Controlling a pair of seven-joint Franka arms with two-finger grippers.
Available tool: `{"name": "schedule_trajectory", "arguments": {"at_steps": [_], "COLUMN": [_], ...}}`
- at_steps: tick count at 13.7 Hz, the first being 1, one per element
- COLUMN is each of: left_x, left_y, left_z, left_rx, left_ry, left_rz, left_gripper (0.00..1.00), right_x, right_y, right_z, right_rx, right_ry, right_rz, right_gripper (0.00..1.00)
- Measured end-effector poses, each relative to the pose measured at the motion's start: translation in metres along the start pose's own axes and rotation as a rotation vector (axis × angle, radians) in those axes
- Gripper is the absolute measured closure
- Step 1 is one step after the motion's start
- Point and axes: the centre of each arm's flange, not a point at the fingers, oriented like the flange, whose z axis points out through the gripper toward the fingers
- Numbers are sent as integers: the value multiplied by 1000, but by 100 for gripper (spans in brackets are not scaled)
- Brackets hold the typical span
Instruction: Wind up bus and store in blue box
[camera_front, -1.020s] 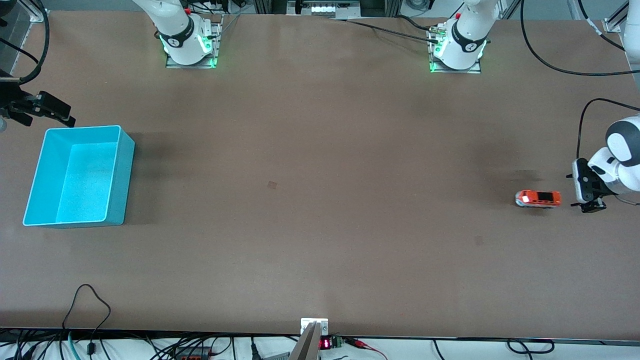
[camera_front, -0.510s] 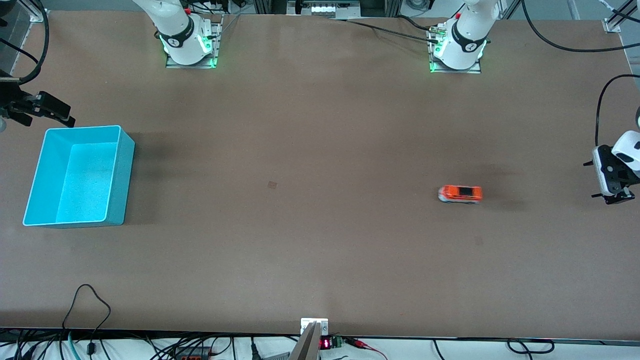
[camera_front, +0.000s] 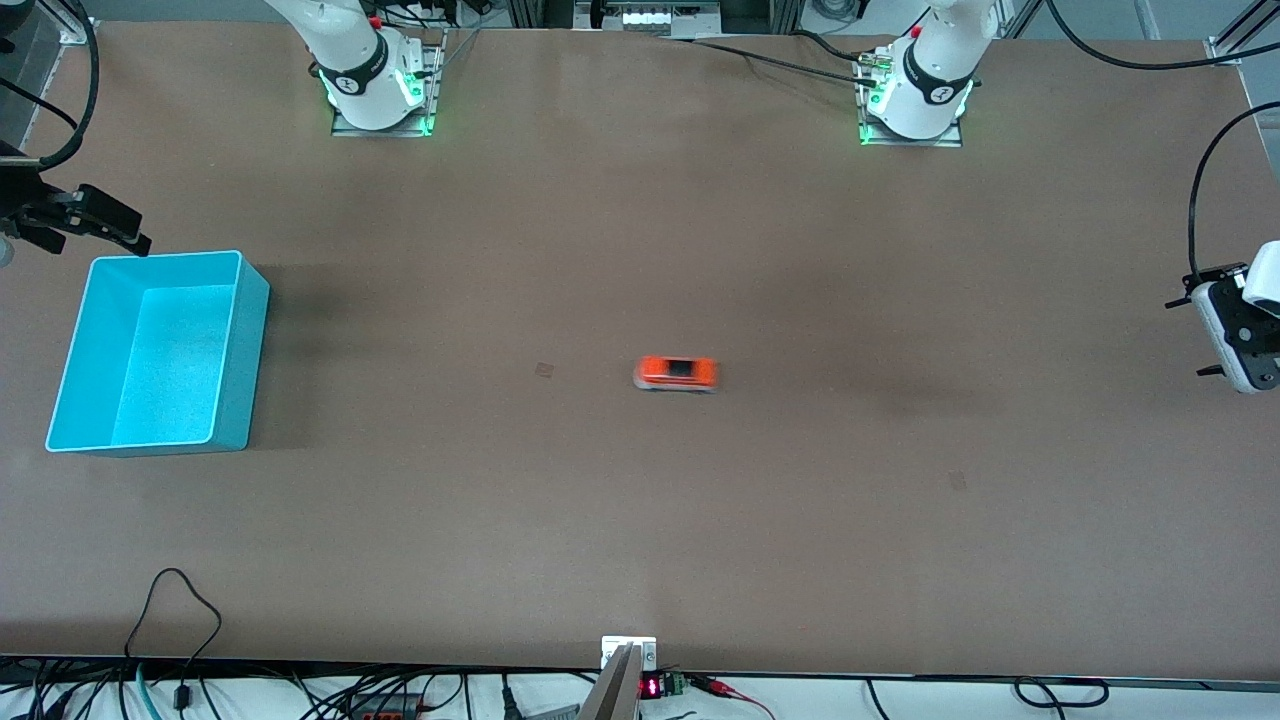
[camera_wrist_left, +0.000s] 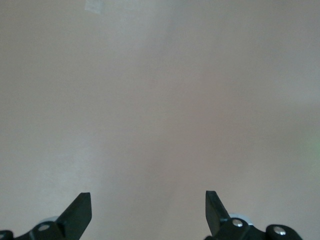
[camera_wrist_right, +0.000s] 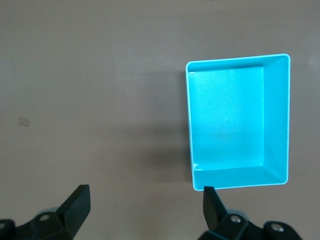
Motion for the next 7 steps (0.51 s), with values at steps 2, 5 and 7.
{"name": "schedule_trajectory", "arguments": {"at_steps": [2,5,7], "left_x": [7,14,20], "left_y": [6,13,14], "left_z": [-11,-25,-38], "left_rx": [-30,-54,-8], "left_ry": [-7,-22,-76], "left_rz": [-93,-250,-365], "left_gripper": [0,0,0], "right_x": [0,0,0], "right_y": [0,0,0], "right_z": [1,1,1], "right_rx": [0,0,0], "right_ry": [-1,-1,-1], "right_rz": [0,0,1], "right_gripper": [0,0,0]}}
